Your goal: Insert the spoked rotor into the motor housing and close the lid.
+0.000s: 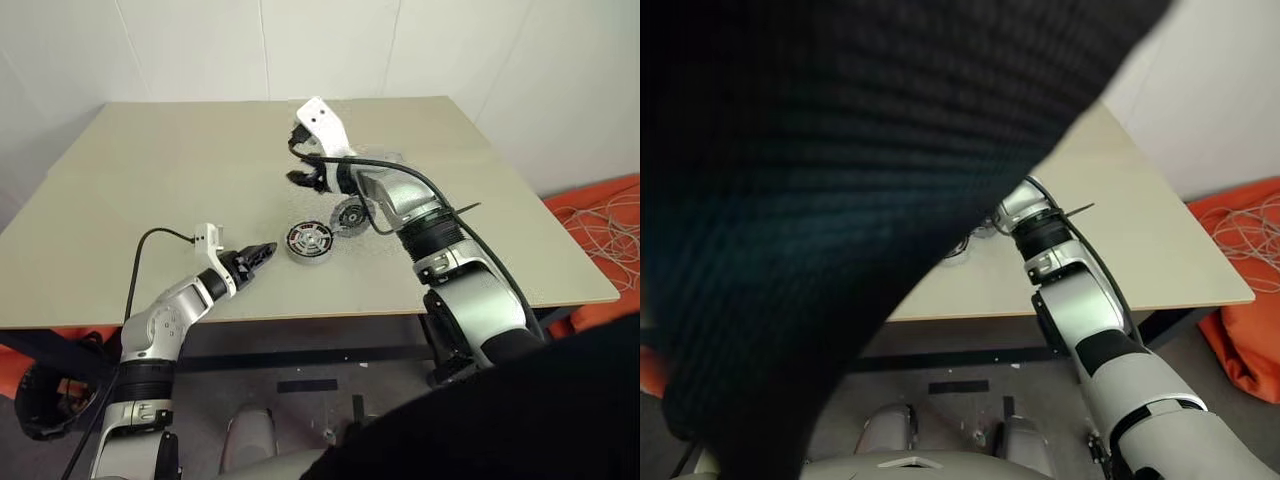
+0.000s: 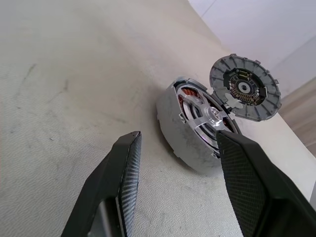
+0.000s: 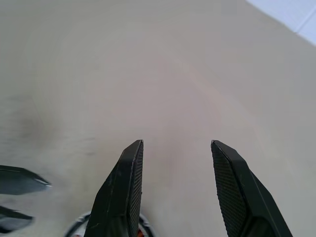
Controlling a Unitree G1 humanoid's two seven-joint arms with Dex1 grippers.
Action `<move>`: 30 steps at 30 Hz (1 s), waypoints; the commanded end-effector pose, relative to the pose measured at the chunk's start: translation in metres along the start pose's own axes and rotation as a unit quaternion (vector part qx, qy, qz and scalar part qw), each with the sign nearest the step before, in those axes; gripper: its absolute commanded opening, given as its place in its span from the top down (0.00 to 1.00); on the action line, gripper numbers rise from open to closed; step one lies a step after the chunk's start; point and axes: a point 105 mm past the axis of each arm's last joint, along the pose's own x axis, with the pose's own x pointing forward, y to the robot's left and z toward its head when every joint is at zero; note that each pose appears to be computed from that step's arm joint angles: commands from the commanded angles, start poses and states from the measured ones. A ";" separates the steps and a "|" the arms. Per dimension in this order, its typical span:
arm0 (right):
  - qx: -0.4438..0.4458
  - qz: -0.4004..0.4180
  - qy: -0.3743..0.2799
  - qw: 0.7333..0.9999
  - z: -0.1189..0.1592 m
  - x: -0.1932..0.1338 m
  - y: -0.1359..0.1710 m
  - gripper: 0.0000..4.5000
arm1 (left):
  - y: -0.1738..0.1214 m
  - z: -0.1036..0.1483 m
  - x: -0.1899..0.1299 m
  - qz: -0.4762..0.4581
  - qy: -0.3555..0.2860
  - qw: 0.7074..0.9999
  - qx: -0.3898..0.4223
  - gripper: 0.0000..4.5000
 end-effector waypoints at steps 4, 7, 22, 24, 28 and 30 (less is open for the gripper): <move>-0.051 -0.169 0.022 0.984 -0.030 -0.050 -0.090 0.74 | -0.003 0.025 0.000 -0.009 -0.023 0.999 0.040 0.43; -0.080 -0.229 0.058 0.968 -0.050 -0.077 -0.122 0.96 | -0.003 0.032 0.002 -0.012 -0.023 0.998 0.054 0.43; 0.015 -0.188 0.137 0.973 -0.141 -0.096 -0.067 0.98 | -0.002 0.043 0.009 -0.023 -0.010 0.995 0.094 0.43; 0.036 -0.182 0.122 0.975 -0.135 -0.088 -0.056 0.98 | 0.000 0.047 0.008 -0.021 -0.012 0.995 0.096 0.43; 0.058 -0.189 0.104 0.975 -0.124 -0.079 -0.055 0.98 | 0.001 0.047 0.006 -0.021 -0.011 0.995 0.096 0.43; 0.066 -0.191 0.100 0.974 -0.121 -0.075 -0.055 0.98 | 0.002 0.046 0.006 -0.021 -0.010 0.995 0.095 0.43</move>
